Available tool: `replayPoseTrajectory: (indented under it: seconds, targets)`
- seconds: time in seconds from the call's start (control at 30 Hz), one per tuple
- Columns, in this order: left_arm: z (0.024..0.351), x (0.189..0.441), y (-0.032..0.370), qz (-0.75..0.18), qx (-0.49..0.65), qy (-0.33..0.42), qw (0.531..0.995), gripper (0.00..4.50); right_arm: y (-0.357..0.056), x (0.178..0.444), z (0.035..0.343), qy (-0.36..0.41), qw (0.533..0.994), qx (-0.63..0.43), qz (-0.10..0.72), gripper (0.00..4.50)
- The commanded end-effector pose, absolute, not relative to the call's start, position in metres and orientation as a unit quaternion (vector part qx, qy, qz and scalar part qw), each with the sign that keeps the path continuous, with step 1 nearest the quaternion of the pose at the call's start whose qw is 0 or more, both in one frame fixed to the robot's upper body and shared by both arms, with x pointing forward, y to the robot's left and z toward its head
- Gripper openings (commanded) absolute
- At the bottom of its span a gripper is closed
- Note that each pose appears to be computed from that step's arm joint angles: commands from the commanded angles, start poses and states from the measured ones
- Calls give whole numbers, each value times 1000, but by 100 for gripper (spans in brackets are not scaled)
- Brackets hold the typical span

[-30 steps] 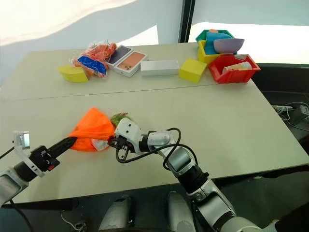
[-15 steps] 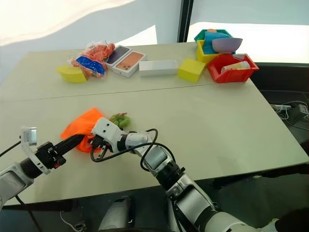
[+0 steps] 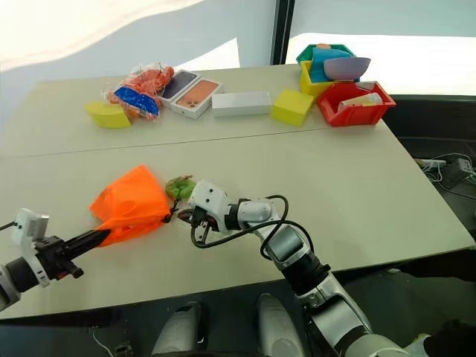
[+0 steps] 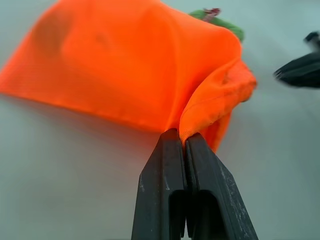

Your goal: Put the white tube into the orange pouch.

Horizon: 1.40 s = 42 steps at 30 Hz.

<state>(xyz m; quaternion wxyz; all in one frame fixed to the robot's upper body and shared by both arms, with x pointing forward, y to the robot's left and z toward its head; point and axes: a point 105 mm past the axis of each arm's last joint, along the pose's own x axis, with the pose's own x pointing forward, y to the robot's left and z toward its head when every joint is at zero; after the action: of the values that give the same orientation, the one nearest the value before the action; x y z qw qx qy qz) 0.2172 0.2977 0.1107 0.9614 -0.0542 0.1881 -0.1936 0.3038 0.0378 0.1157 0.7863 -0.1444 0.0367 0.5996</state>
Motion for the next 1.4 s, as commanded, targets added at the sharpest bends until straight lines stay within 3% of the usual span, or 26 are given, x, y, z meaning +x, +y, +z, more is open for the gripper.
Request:
replayPoseTrajectory:
  seconds: [0.03,0.1,0.23,0.67,0.77,0.9,1.13,1.4]
  targets:
    - [125,223,306,-195,-22,147,969,27,45,316,130,3,801,-150,580,30]
    - [130,227,301,-207,-35,130,969,92,48,323,132,-9,806,-164,569,93]
    - [143,233,289,-231,-59,113,965,282,54,326,133,-37,795,-214,566,286]
    - [188,230,282,-285,-139,50,947,282,60,336,102,-49,775,-297,556,286]
    - [188,228,281,-287,-128,52,948,286,54,342,101,-47,787,-298,537,198]
    - [191,234,283,-276,-128,32,952,286,39,347,109,-57,805,-289,515,3]
    - [184,257,243,-338,-94,42,936,286,-23,343,133,-49,864,-195,461,3]
    - [174,287,201,-420,-46,64,904,286,-39,330,149,-44,878,-151,453,3]
